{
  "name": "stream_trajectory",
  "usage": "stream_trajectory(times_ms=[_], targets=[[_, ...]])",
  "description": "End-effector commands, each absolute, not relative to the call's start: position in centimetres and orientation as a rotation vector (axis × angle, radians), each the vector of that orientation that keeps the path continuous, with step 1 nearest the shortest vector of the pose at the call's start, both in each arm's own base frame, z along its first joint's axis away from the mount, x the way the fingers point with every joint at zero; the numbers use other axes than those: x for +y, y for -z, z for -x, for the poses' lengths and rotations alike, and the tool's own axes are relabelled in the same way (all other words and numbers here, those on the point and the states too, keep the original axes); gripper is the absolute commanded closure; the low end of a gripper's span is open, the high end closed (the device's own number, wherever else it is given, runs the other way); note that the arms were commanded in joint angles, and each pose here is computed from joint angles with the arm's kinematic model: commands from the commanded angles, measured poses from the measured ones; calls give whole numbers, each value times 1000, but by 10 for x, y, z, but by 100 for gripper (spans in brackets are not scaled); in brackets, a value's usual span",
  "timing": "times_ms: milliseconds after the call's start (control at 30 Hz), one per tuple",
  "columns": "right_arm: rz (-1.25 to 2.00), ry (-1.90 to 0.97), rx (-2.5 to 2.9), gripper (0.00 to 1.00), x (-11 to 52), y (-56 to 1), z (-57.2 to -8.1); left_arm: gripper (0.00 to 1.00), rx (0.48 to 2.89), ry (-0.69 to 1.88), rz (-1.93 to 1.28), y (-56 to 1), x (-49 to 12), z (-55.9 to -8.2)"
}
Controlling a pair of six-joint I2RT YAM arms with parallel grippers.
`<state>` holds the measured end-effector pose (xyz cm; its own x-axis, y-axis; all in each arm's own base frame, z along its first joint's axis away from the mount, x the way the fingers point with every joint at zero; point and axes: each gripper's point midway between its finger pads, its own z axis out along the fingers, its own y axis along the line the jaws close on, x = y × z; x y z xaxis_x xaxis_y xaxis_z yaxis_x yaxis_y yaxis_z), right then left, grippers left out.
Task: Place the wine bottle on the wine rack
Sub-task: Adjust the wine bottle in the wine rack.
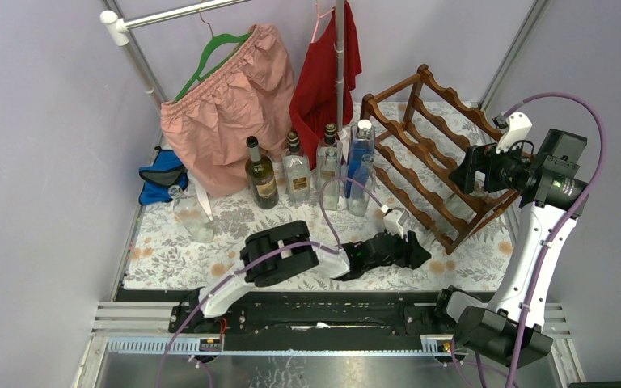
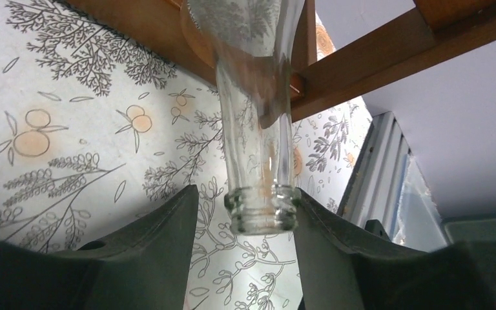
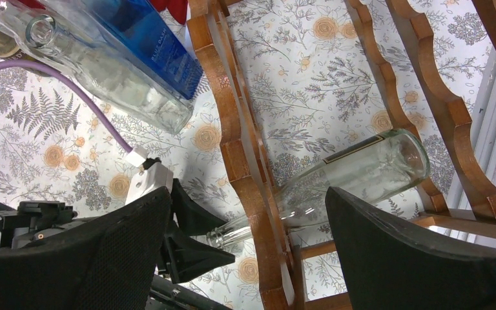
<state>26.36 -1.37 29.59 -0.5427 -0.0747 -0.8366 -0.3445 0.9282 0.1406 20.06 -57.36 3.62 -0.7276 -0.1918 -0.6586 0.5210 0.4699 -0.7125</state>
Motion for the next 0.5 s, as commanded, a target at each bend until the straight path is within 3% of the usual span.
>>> stream_trajectory(times_ms=[0, 300, 467], targets=[[322, -361, 2080, 3, -10, -305, -267, 39, 1993, 1140, -299, -33, -562, -200], [326, -359, 2080, 3, -9, -305, -265, 39, 2009, 865, -414, -19, -558, -219], [330, -352, 2077, 3, -10, -306, -265, 39, 2075, 879, -401, -9, -551, -232]])
